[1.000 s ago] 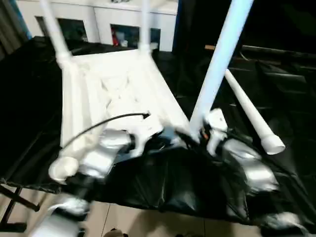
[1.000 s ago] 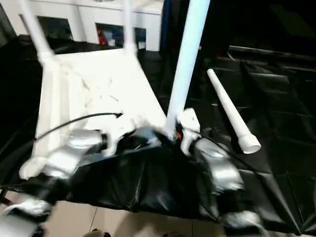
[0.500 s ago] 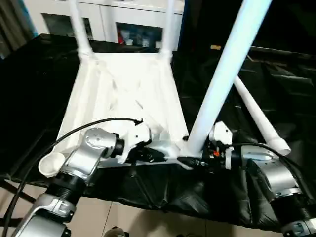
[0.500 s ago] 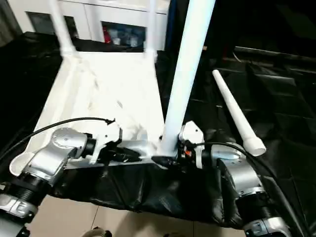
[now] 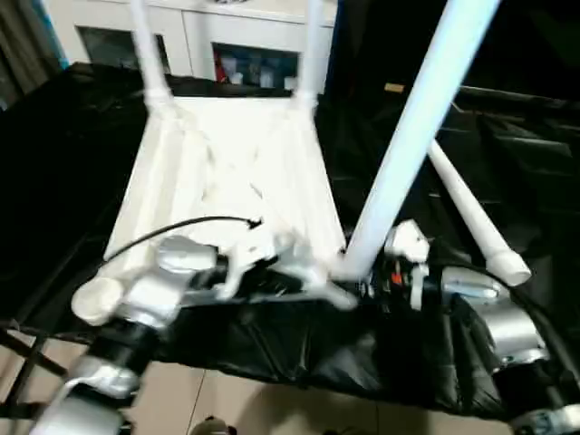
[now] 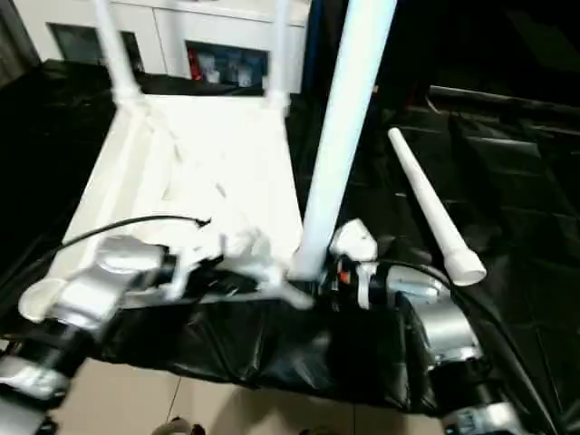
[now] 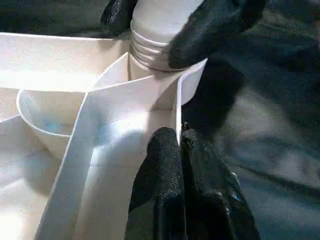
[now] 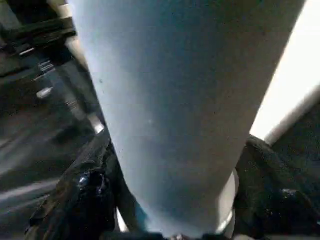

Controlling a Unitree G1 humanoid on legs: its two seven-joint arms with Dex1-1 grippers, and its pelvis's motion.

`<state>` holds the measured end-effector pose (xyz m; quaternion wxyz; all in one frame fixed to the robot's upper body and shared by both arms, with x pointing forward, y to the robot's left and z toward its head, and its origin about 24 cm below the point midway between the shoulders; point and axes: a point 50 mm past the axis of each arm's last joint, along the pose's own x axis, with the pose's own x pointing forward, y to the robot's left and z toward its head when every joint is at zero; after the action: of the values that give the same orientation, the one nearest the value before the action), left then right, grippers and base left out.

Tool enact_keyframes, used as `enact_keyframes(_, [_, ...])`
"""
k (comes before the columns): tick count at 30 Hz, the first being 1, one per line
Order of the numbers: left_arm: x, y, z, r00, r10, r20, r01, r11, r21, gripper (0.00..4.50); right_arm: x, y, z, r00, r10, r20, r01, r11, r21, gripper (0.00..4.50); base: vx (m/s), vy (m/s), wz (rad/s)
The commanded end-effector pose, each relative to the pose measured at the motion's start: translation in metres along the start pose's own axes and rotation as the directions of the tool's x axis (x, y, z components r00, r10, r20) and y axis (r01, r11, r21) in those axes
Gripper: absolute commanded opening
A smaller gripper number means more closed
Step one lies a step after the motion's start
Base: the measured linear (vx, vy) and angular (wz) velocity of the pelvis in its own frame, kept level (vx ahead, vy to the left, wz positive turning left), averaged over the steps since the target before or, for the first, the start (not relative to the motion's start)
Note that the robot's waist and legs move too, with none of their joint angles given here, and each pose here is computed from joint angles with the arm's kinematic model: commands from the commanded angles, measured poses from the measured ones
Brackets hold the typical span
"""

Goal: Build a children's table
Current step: Rotate leg to tighten

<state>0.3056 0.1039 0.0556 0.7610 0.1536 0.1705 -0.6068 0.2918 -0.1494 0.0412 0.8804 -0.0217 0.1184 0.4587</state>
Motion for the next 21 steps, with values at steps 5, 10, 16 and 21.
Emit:
enact_keyframes(5, [0.047, -0.004, 0.025, 0.989, 0.136, 0.060, -0.133, 0.989, -0.059, 0.00, 0.046, 0.015, -0.011, 0.975, -0.223, -0.011, 0.223, 0.971, 0.088, 2.69, 0.000, 0.000, 0.00])
enact_keyframes(10, [0.066, -0.009, 0.035, 0.981, 0.175, 0.086, -0.167, 0.982, -0.088, 0.00, 0.072, 0.024, -0.002, 0.948, -0.319, 0.011, 0.314, 0.936, 0.162, 2.68, 0.000, 0.000, 0.00])
enact_keyframes(16, [0.064, -0.009, 0.037, 0.981, 0.169, 0.095, -0.162, 0.984, -0.076, 0.00, 0.077, 0.025, 0.003, 0.941, -0.337, 0.037, 0.328, 0.933, 0.150, 3.46, 0.000, 0.000, 0.00])
enact_keyframes(21, [0.046, -0.006, 0.027, 0.989, 0.122, 0.087, -0.120, 0.992, -0.031, 0.00, 0.060, 0.014, 0.007, 0.956, -0.281, 0.081, 0.273, 0.957, 0.097, 3.90, 0.000, 0.000, 0.00])
